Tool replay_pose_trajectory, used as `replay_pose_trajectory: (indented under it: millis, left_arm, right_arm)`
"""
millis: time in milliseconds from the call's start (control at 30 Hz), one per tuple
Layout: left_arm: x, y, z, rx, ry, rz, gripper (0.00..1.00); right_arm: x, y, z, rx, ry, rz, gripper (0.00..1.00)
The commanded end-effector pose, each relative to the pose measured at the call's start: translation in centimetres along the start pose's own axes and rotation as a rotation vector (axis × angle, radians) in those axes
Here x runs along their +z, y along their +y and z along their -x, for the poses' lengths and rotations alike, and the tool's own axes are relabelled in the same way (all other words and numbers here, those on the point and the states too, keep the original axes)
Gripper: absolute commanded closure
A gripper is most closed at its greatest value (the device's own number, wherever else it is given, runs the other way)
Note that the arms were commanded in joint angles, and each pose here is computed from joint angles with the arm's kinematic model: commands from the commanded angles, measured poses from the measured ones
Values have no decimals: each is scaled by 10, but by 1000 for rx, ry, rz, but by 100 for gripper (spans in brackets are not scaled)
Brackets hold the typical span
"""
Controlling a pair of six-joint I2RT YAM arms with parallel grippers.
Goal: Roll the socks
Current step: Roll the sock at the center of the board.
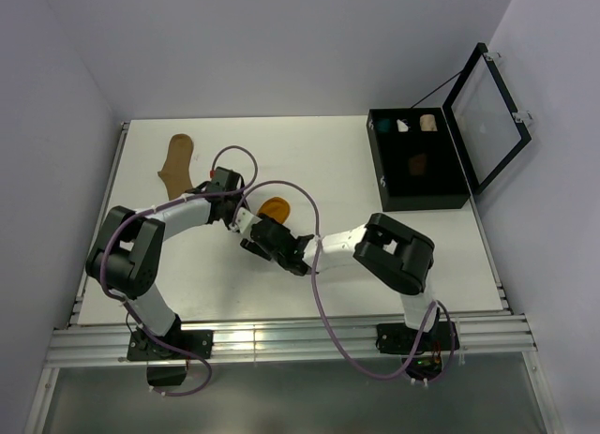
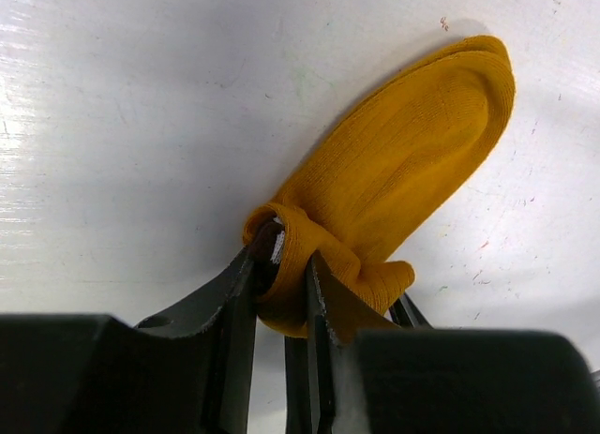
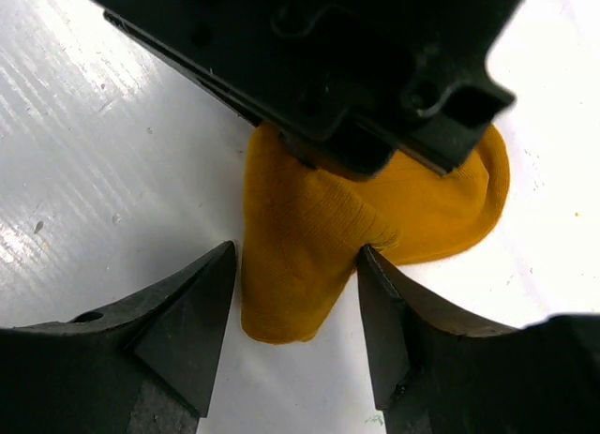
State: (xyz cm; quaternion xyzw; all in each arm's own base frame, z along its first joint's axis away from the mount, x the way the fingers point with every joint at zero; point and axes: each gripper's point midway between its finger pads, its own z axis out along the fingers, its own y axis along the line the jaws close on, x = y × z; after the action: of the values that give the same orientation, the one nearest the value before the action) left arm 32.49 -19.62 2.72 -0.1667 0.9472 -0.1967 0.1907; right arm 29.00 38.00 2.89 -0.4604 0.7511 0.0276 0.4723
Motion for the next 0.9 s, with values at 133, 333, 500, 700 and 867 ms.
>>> replay_pose_trajectory:
  millis: [133,333,500,700,867]
  left_arm:
    - [11,20,-28,57,100,78,86]
    - [8,14,-22,71,77,60,85]
    - [3,6,-9,70,29,46,68]
    - [-10,-6,18,43,-76,36,39]
    - [-27,-1,42,-67,-176,48,33]
  right_arm:
    - [15,18,0,-13,31,74,48]
    - [7,31,-31,33,121,157,84]
    - [-16,42,-33,121,184,300,100]
    - [-38,53,-29,282,268,490,100]
    - [-43,52,-26,430,354,580,100]
